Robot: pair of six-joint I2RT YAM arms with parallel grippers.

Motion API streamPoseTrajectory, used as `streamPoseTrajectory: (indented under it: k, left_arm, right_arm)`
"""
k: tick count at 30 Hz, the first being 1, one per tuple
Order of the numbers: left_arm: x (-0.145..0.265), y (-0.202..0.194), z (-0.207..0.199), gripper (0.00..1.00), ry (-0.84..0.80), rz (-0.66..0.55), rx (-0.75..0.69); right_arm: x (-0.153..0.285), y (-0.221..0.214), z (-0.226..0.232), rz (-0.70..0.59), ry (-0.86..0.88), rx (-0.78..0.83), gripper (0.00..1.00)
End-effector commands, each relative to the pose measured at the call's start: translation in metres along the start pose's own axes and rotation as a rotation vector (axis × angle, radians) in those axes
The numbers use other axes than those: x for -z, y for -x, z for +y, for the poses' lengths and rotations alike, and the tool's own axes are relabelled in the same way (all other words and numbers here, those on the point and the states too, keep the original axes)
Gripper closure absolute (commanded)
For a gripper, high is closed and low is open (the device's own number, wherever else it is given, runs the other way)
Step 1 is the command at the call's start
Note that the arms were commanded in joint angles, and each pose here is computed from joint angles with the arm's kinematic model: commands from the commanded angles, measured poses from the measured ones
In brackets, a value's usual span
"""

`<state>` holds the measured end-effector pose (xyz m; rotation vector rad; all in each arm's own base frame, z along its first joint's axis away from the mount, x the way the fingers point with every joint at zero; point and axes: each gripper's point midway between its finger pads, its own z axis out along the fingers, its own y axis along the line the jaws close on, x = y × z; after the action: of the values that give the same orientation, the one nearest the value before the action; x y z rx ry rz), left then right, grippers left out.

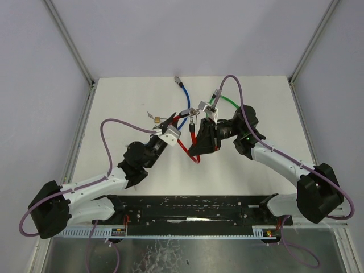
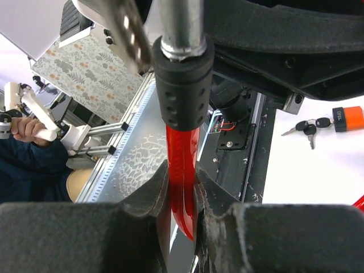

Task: Lock with the key
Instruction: Lock the lock.

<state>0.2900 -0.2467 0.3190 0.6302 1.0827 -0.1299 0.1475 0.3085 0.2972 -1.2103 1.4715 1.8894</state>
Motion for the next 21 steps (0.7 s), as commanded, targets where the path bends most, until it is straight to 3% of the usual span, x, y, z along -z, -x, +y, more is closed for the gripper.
streamPoseTrajectory:
  k: [1,21]
  left_arm:
    - [-0.007,0.02,0.007,1.0,0.007,-0.059,0.012]
    - [0.001,0.033,0.01,1.0,-0.032,-0.111,0.08]
  right_arm:
    - [-0.005,0.002,0.011,0.015,0.028,0.009,1.0]
    - [-0.007,-0.001,0.006,0.025,0.025,-0.004,1.0]
